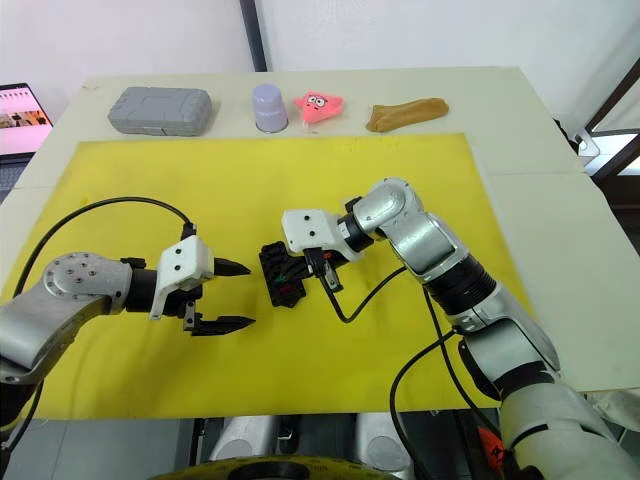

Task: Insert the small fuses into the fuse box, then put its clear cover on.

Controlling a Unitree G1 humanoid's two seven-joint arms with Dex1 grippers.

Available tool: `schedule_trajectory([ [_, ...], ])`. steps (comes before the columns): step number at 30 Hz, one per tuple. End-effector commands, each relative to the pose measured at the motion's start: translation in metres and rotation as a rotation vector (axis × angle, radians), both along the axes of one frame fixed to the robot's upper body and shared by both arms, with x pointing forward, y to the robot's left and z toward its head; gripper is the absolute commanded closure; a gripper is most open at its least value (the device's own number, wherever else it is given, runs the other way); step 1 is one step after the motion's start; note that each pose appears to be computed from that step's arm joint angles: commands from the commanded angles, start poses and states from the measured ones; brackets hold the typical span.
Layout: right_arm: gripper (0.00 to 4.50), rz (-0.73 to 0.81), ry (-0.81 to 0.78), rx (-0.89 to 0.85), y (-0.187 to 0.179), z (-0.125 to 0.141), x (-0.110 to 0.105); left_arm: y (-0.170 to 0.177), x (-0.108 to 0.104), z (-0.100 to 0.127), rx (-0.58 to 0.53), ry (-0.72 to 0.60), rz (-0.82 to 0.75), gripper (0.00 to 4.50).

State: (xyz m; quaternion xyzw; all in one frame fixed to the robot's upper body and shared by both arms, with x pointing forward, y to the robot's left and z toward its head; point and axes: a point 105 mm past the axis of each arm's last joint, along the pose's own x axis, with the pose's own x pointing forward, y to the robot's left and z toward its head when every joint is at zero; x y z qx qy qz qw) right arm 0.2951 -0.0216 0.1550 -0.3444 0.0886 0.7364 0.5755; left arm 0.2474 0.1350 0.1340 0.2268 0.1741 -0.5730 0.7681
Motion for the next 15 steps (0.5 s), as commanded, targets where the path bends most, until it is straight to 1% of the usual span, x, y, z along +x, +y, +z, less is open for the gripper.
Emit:
schedule_trajectory([
  [1,4.48,0.035,-0.054,0.028,0.006,0.015,-0.003,-0.003,-0.001,0.008,-0.01,-0.045,-0.023,0.0],
  [7,4.48,0.045,-0.092,-0.003,0.005,0.009,0.0,-0.003,0.0,0.008,-0.01,-0.046,-0.024,0.0],
  [15,4.48,0.047,-0.097,-0.031,0.004,0.002,0.002,-0.004,-0.001,0.009,-0.01,-0.048,-0.022,0.0],
])
